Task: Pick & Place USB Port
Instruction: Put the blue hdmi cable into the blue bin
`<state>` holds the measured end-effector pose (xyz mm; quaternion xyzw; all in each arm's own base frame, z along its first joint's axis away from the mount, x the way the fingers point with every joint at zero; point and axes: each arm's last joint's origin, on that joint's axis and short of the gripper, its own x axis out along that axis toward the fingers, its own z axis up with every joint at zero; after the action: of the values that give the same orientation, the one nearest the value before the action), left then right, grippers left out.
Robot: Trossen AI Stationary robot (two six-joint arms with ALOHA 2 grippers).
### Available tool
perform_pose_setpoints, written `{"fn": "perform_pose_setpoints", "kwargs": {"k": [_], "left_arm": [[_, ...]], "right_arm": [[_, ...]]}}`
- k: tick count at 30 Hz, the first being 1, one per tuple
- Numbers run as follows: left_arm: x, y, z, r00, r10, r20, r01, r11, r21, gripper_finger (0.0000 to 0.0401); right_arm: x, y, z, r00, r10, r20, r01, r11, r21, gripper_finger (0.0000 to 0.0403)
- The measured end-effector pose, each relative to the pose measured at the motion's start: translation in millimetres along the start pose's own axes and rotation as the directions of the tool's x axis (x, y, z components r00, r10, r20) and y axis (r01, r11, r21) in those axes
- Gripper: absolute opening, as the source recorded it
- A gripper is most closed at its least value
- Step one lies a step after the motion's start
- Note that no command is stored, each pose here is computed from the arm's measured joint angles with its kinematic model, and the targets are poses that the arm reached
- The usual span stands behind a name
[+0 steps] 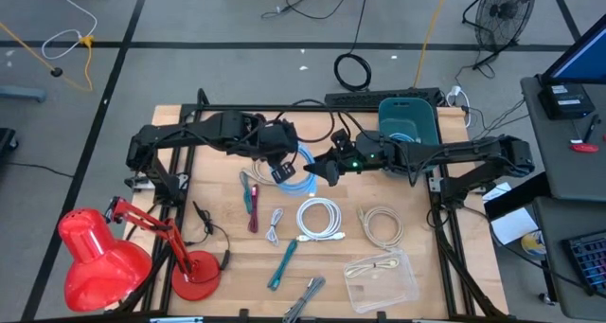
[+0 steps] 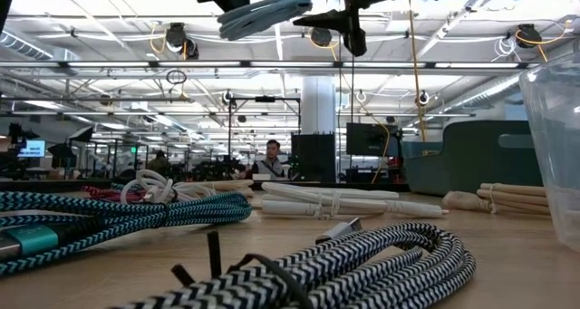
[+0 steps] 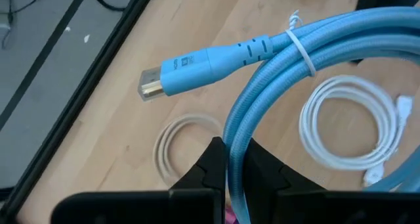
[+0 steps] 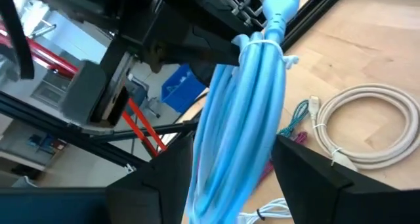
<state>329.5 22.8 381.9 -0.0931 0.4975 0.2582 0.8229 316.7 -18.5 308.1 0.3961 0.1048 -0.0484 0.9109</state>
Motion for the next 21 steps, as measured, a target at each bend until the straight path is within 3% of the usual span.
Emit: {"fn": "perform_pose_setpoints", "kwargs": {"k": [10,13,15,18,21], "left_arm": [[1.5,17.8,-15.6,0.973,0.023,-0.230,-0.063,0.984,-0.168,0.0022],[2.8,23.2,-14.9,0.969,0.033,-0.243,-0.095,0.964,-0.249,0.0022],[4.2,27.4,-13.1,0.969,0.035,-0.243,-0.112,0.943,-0.312,0.0022],[6.3,36.2,-10.1,0.969,0.121,-0.214,-0.192,0.915,-0.355,0.0022],[7.1,45.1,-6.4,0.948,0.284,-0.144,-0.318,0.865,-0.388,0.0022]], "right_arm": [[-0.8,4.5,8.2,0.995,0.048,0.082,-0.047,0.999,-0.011,0.0196],[-1.3,4.0,13.6,0.987,0.023,0.159,-0.026,0.999,0.020,0.0196],[-2.1,7.3,17.7,0.979,0.061,0.197,-0.066,0.998,0.021,0.0196],[-4.1,15.8,21.7,0.962,0.188,0.198,-0.187,0.982,-0.020,0.0196],[-4.7,18.7,21.7,0.956,0.209,0.205,-0.203,0.978,-0.049,0.0196]]}}
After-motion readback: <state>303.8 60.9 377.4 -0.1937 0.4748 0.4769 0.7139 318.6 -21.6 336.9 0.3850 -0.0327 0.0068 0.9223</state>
